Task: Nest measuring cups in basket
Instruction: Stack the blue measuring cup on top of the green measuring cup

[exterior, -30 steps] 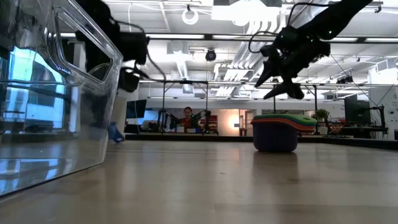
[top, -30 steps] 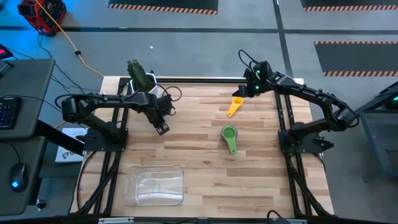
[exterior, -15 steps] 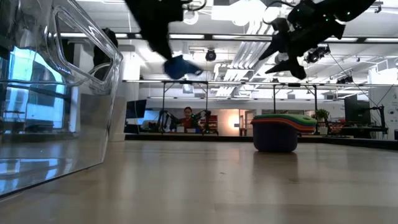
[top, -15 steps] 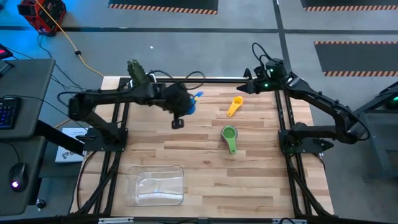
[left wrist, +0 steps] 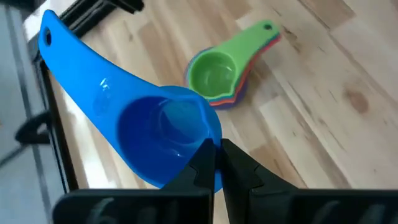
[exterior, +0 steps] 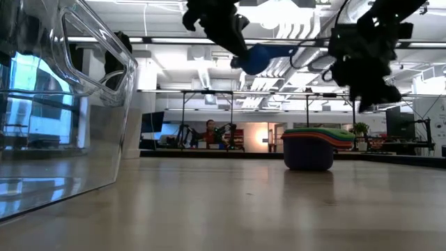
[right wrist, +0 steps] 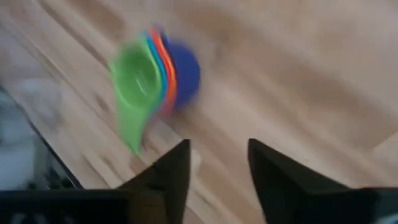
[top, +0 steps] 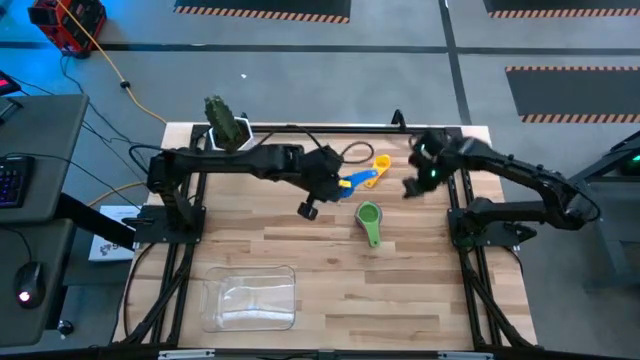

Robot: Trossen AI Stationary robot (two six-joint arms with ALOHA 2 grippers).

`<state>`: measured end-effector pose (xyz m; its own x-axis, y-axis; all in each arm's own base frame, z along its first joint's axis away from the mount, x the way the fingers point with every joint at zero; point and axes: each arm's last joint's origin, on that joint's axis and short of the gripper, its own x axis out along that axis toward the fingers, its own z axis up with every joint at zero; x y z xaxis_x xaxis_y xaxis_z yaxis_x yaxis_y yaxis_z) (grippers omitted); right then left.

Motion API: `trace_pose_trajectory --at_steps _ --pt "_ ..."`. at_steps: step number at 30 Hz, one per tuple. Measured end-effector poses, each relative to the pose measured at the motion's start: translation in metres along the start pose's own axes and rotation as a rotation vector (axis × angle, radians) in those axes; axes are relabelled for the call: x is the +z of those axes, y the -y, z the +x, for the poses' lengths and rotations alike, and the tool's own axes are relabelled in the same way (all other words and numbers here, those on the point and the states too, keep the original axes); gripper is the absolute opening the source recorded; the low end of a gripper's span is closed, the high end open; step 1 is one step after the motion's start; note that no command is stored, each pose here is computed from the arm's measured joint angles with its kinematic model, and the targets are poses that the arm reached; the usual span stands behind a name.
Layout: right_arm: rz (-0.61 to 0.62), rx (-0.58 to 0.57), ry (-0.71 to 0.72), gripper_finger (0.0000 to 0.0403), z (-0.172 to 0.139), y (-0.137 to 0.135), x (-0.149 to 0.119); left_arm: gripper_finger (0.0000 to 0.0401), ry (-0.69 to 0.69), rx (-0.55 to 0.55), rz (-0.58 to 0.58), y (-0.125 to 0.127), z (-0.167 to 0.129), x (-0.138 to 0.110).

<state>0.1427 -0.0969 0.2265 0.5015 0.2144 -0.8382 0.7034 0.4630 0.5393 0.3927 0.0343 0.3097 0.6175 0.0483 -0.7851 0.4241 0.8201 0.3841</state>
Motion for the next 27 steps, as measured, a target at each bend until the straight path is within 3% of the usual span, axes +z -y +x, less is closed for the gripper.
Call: trace_pose_trajectory --at_steps 3,5,7,11,18,27 --pt "0.006 -0.007 -0.07 0.0081 0.029 0.003 -0.017 0.0001 0.011 0.006 0.05 -0.001 0.0 0.001" --pt "0.022 -0.008 -0.063 0.0032 0.046 0.005 -0.026 0.0001 0.014 0.02 0.024 -0.005 -0.001 -0.001" --pt "0.029 0.018 -0.013 0.0009 0.06 0.004 -0.03 0.0001 0.016 0.026 -0.021 -0.01 -0.005 -0.006" --pt "0.061 0.09 0.076 0.0019 0.08 -0.002 -0.035 0.0001 0.013 0.03 -0.092 -0.021 -0.007 -0.015" --pt "0.107 0.047 0.22 0.0006 0.094 -0.005 -0.044 0.0001 0.078 -0.05 -0.144 -0.029 -0.007 -0.022" --pt "0.109 0.058 0.243 0.0001 0.113 -0.015 -0.043 0.0001 0.084 -0.07 -0.176 -0.038 -0.009 -0.033"
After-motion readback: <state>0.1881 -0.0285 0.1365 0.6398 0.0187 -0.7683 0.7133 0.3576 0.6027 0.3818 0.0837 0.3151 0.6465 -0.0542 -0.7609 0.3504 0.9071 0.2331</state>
